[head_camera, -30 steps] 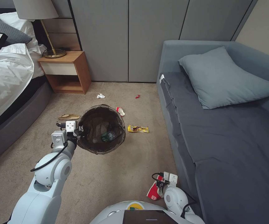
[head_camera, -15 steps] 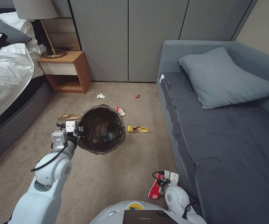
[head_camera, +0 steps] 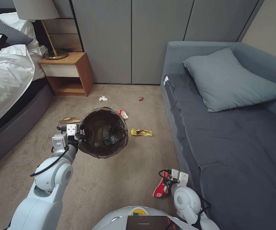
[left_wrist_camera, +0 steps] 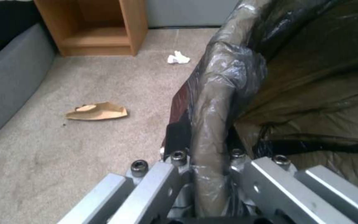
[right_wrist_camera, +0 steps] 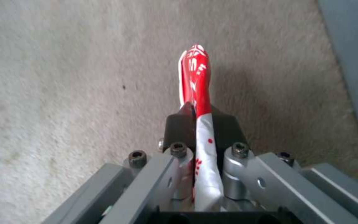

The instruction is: Pick up the trash bin, then pick up the garbage from the floor and place it into the trash bin.

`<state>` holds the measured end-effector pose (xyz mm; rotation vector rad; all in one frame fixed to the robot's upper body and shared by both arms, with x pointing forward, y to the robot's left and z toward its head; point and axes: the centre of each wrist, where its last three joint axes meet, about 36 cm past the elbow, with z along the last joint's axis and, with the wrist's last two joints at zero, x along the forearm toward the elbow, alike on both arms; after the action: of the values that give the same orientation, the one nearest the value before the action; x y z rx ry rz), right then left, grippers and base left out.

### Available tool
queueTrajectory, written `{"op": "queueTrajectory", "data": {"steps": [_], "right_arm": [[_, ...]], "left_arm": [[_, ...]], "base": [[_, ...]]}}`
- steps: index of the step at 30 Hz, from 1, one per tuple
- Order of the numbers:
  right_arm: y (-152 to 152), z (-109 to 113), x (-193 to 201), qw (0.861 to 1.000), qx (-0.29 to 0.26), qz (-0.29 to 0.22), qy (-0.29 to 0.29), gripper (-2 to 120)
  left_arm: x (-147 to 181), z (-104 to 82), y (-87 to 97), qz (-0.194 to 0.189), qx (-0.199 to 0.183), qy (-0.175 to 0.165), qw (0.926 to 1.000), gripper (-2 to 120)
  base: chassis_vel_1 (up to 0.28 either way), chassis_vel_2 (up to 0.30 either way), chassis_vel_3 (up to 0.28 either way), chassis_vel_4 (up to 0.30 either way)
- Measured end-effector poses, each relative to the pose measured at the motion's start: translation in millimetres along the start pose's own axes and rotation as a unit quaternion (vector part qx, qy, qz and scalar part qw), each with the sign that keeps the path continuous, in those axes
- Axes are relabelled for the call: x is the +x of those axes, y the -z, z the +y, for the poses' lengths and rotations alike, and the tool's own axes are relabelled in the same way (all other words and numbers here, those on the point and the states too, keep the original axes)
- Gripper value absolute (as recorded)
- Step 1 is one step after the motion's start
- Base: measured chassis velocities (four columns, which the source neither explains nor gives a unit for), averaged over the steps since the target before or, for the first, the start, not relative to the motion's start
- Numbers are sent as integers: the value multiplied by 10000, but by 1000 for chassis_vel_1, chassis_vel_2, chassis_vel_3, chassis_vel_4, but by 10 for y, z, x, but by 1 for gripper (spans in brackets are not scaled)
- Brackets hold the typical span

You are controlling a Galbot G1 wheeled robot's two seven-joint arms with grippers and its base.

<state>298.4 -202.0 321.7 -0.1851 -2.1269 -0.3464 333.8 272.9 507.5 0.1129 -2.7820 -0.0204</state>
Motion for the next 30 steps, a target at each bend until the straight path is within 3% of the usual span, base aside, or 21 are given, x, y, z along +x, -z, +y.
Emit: {"op": "queueTrajectory", "data": {"steps": [9,17,24,27,28,30], "right_arm": [[345,-75,321,9990,-145,-398,165,2],[921,-115,986,9915,-66,-1163,574,2],[1565,-170,1850,9729,608,-1929,1124,2],[1689,-142,2040,9655,748,-2110,1329,2],[1802,-104,2203,9568,889,-2320,1510,2],[1815,-98,2220,9558,904,-2341,1534,2]], "left_arm": [[13,-1,16,0,-15,0,10000,0],[39,-7,29,55,-56,-2,10000,0],[60,-10,43,105,-106,-11,9999,0],[64,-13,38,124,-117,-20,9999,0],[66,-15,34,132,-122,-24,9998,0],[66,-15,34,133,-122,-25,9998,0]], "base": [[0,0,0,0],[0,0,0,0],[0,0,0,0],[0,0,0,0],[0,0,0,0],[0,0,0,0]]}}
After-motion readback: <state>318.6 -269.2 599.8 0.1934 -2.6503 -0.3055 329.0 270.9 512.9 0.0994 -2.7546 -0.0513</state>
